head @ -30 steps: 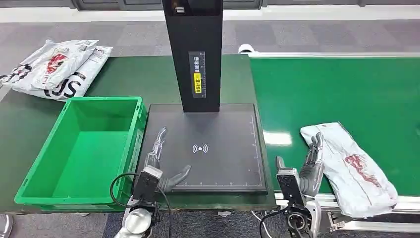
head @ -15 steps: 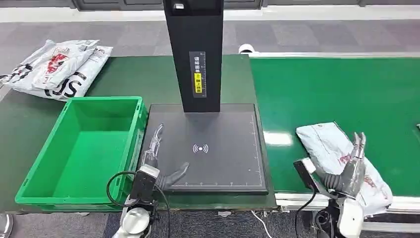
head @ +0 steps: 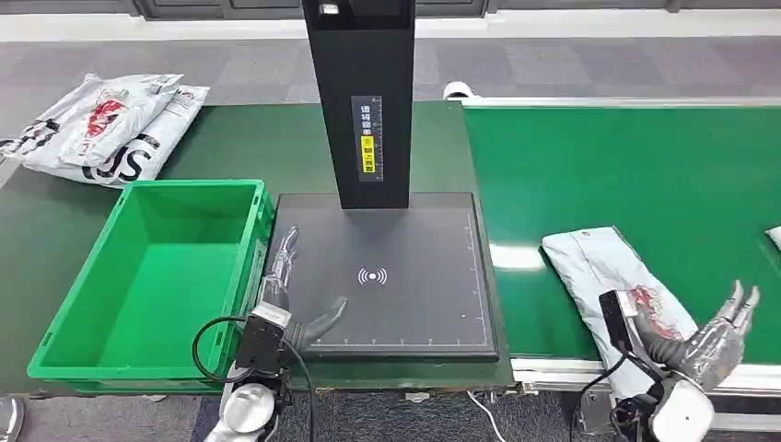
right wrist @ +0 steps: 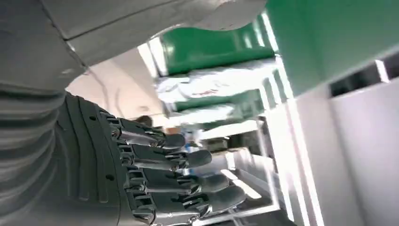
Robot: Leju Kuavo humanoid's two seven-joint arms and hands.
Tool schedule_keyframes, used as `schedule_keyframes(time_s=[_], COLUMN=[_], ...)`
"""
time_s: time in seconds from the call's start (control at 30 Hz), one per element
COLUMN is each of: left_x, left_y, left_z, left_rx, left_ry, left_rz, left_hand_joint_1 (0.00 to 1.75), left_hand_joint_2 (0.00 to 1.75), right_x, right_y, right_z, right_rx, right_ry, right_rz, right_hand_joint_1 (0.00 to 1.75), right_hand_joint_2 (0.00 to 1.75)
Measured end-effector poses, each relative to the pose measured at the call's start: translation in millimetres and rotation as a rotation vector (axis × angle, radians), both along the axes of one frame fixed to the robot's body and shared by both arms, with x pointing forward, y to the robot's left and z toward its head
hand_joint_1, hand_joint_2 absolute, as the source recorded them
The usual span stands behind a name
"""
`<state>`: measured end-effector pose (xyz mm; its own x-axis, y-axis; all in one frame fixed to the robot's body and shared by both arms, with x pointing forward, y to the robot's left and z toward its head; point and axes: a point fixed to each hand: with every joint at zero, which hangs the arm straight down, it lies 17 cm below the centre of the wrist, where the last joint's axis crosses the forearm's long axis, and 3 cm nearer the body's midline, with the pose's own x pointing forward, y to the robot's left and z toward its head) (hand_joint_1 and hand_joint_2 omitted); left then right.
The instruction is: Moved the parcel from conveyor to table for the left to box.
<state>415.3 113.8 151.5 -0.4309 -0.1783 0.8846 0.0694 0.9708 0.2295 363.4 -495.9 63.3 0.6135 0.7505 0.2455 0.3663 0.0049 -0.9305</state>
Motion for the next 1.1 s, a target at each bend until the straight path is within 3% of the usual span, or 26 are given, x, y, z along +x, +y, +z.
schedule_keyframes(time_s=[0.73, 1.1], left_x=[0.6, -0.4], left_y=[4.1, 4.3], left_z=[6.1, 6.4], left_rx=[0.005, 0.004], left_ry=[-0.008, -0.007], left_rz=[0.007, 0.006], left_hand_joint_1=[0.0, 0.0], left_hand_joint_2=[1.75, 1.75], right_x=[-19.2, -19.7], right_y=[15.4, 24.4], right_z=[-140.4, -161.5], right_rx=[0.31, 0.343], right_ry=[0.277, 0.368], right_rz=[-0.01, -0.012], right_hand_joint_1=[0.0, 0.0], right_hand_joint_2=[1.75, 1.75])
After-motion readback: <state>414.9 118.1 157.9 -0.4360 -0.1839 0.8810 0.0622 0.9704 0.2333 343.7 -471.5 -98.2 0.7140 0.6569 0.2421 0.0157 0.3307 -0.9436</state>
